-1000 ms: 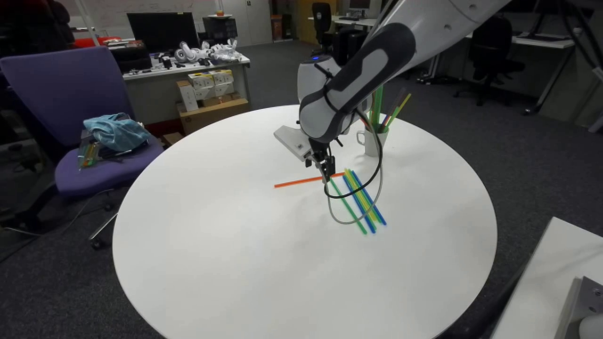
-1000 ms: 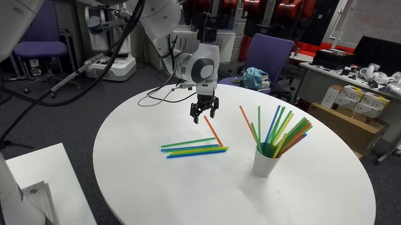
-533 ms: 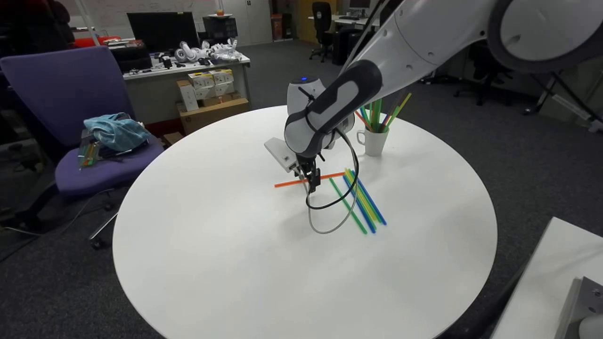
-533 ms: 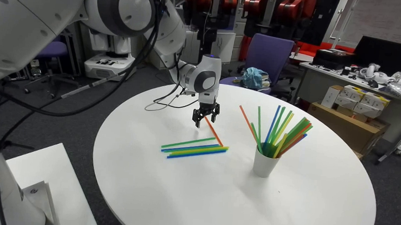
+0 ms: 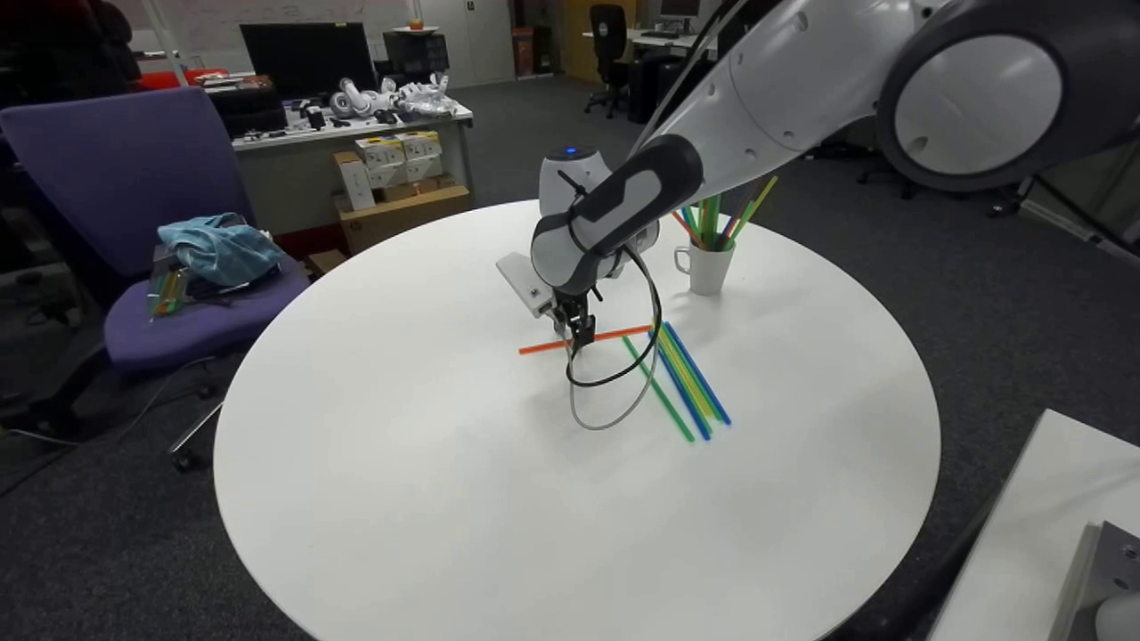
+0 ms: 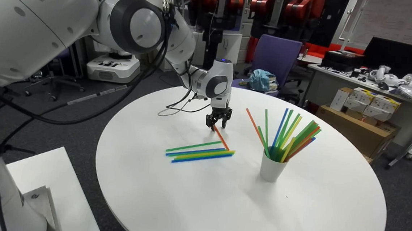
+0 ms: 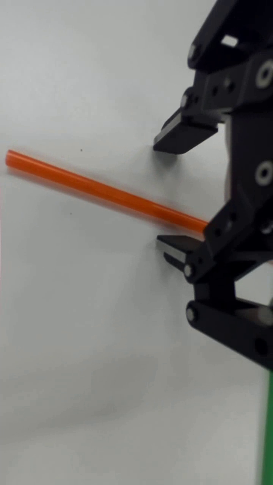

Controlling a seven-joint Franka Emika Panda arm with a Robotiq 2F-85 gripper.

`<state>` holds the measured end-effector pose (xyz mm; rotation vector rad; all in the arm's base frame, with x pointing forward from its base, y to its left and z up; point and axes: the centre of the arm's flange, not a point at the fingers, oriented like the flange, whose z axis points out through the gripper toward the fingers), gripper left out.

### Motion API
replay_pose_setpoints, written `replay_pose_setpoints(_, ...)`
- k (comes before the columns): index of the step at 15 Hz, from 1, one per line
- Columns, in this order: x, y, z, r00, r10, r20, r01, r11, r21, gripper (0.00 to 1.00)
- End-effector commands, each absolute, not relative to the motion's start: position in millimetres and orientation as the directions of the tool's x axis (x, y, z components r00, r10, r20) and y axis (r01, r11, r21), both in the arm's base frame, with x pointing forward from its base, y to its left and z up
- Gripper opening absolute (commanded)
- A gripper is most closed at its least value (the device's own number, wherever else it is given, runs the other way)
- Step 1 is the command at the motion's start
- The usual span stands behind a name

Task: Pick up the orange straw from the table and place it in the white mug

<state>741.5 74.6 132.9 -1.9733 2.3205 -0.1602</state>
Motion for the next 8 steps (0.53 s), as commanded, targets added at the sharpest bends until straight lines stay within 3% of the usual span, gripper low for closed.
replay_pose_setpoints(1,759,69,134,-0.172,-0.985,-0.015,-0.976,0.172,-0.132,0.33)
replay_pose_setpoints(5,763,62,139,-0.177,-0.984,-0.027,-0.976,0.179,-0.124,0.05)
replay_pose_setpoints(8,767,50,152,-0.188,-0.982,0.003,-0.974,0.186,-0.130,0.00)
